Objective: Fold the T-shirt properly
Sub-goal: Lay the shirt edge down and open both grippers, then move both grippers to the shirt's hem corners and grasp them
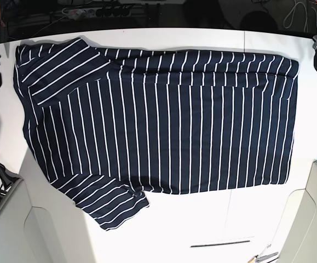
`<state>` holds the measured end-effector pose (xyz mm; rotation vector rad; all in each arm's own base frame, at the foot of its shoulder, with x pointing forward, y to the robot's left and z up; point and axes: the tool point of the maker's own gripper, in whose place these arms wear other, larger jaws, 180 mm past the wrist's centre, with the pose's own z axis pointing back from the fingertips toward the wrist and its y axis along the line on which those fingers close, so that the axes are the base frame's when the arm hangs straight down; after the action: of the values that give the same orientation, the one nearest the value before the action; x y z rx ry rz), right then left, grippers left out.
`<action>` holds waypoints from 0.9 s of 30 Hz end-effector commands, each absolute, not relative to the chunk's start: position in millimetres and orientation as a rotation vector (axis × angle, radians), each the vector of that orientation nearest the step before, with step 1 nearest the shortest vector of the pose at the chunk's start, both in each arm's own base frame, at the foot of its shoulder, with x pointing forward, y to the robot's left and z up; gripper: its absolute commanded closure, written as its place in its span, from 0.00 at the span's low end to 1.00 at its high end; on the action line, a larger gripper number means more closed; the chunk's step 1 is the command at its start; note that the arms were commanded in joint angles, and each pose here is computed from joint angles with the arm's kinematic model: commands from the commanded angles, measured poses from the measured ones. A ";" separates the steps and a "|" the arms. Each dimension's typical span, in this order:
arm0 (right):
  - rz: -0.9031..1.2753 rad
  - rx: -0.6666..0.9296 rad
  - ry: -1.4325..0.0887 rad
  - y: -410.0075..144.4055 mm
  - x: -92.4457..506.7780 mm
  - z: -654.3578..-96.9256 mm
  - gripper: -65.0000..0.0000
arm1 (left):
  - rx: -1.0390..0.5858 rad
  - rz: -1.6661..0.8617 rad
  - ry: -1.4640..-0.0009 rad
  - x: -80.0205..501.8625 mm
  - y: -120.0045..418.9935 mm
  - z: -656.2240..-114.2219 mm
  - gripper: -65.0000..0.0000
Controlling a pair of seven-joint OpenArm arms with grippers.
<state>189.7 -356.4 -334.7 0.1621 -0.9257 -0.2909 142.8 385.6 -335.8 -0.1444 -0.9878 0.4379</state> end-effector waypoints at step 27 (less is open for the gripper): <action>-0.226 0.214 -1.182 -351.2 408.9 -313.6 0.54 | -0.093 0.082 -1.108 266.3 383.8 -282.4 0.49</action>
<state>399.3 -339.4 -340.2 0.2314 -1.1054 -0.2314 258.6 379.7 -301.8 -0.1010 -1.0504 0.1038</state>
